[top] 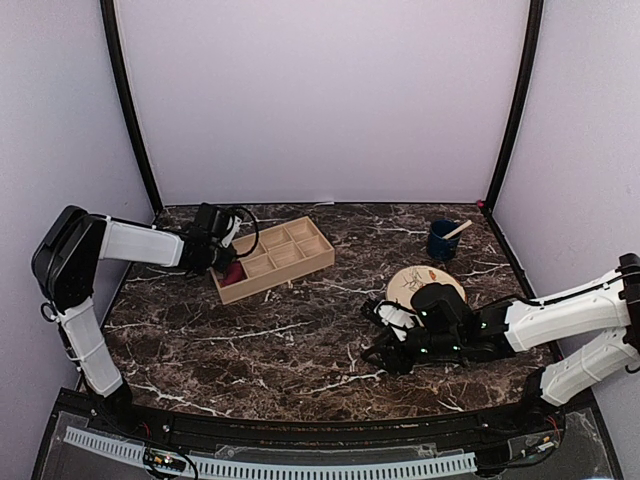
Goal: Roll the socks
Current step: Place the sock in the storage box.
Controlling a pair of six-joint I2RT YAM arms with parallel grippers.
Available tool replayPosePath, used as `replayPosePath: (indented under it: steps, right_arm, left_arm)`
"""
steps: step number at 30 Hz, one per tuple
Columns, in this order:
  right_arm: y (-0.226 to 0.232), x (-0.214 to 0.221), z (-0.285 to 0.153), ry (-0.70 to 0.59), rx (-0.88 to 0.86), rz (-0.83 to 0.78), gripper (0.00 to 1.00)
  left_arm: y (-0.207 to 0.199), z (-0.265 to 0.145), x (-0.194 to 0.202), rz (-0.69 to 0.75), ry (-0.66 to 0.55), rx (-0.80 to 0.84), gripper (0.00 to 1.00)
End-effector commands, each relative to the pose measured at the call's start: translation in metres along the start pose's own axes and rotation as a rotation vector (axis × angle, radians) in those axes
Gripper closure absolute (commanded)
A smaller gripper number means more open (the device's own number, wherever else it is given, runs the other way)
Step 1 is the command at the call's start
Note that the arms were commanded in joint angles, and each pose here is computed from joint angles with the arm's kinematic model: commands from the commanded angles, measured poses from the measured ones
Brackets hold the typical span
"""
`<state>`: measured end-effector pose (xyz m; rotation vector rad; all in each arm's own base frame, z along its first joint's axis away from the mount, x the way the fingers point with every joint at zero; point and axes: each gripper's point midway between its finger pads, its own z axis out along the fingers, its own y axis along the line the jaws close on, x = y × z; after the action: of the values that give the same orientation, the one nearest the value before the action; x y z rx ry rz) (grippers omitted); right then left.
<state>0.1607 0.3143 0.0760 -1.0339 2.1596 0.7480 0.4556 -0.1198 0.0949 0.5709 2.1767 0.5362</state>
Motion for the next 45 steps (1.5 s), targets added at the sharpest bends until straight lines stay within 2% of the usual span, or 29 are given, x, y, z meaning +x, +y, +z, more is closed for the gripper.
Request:
replayPosePath:
  steps: [1, 10, 22, 36, 45]
  right_arm:
    - [0.005, -0.014, 0.001, -0.025, -0.011, -0.015, 0.53]
    - [0.006, -0.016, 0.001, -0.023, -0.010, -0.017, 0.52]
    - [0.005, -0.018, -0.001, -0.020, -0.002, -0.019, 0.52]
    - [0.004, -0.027, 0.004, -0.010, 0.014, -0.059, 0.52]
    - [0.003, -0.026, 0.006, -0.004, 0.020, -0.067, 0.51]
  left_arm:
    - [-0.013, 0.002, 0.009, 0.001, 0.033, 0.071, 1.00]
    - [-0.040, 0.004, 0.011, -0.019, 0.079, 0.216, 1.00]
    - [-0.023, 0.015, -0.001, -0.132, 0.131, 0.329, 1.00]
    - [-0.013, 0.020, 0.000, -0.261, 0.208, 0.570, 1.00]
    - [-0.032, 0.021, 0.006, -0.249, 0.268, 0.694, 1.00]
